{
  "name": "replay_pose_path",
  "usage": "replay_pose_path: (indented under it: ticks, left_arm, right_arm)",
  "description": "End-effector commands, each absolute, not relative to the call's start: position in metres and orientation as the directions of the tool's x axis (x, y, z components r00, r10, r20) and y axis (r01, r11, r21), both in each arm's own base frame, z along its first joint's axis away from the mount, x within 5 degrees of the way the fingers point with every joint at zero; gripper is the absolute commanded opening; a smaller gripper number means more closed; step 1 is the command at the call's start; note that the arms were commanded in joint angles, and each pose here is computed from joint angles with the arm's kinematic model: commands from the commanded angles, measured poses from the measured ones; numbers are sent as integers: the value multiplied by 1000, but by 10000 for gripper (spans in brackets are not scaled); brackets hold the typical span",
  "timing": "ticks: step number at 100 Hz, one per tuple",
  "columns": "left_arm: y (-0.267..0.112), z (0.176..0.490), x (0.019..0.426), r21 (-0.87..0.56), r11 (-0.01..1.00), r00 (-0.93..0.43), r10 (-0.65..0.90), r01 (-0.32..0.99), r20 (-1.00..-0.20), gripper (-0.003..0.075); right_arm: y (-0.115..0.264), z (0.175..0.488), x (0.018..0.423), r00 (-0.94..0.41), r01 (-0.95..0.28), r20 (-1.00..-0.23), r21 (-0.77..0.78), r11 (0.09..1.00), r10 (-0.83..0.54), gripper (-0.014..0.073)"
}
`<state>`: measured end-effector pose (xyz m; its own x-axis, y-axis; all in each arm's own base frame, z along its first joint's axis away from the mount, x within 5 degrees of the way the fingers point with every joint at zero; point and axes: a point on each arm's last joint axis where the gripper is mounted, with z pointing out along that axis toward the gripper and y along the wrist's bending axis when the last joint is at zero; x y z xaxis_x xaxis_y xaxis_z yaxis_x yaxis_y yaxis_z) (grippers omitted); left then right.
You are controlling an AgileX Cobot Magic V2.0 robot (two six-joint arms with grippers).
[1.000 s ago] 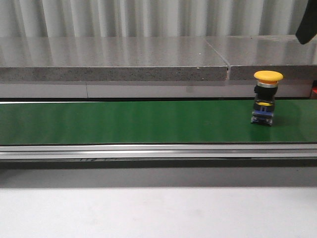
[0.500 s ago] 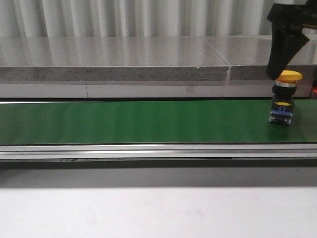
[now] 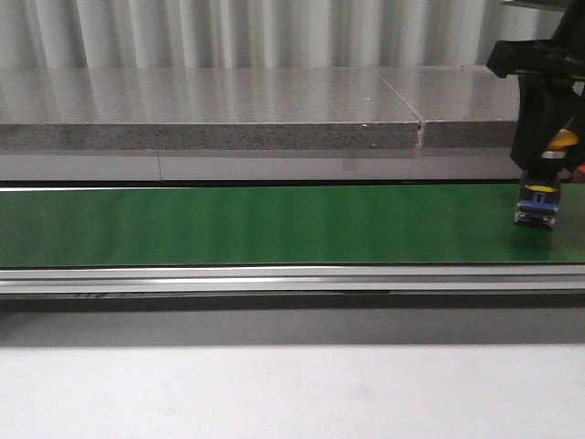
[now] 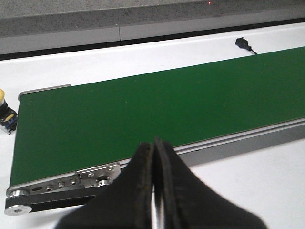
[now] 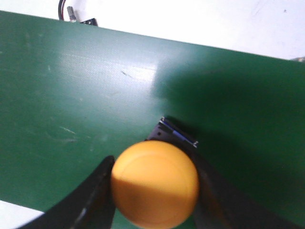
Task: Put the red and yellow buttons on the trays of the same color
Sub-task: 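Lower the yellow button into the yellow tray and release it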
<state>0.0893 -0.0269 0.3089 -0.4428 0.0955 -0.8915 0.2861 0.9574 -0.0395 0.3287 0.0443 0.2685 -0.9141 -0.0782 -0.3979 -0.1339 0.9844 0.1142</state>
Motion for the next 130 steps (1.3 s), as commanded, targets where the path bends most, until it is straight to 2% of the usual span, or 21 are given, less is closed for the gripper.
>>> replay_pose_path:
  ticks: [1,23,58,81,107,130]
  left_arm:
    - [-28,323,91,-51,956,-371,63,290,-927,-20]
    - [-28,323,91,-51,956,-371,63,290,-927,-20]
    - [-28,323,91,-51,956,-371,63,290,-927,-20]
    - [-28,323,91,-51,956,-371,63,290,-927,-20]
    - [-28,323,91,-51,956,-371,63,290,-927,-20]
    - [-28,323,91,-51,956,-371,63,290,-927,-20]
  right_arm:
    - [43,302,325,-847,-150,-527,101,984,-75,206]
    - [36,330,308,-804,-86,-594,94,992,-14,206]
    - [3,355,284,-775,129,-619,41,991,126,206]
    - [-44,351,264,-739,323,-607,59,945,291,206]
    - [-104,344,235,-650,549,-598,57,834,469,206]
    - [-126,327,220,-614,638,-559,66,768,558,206]
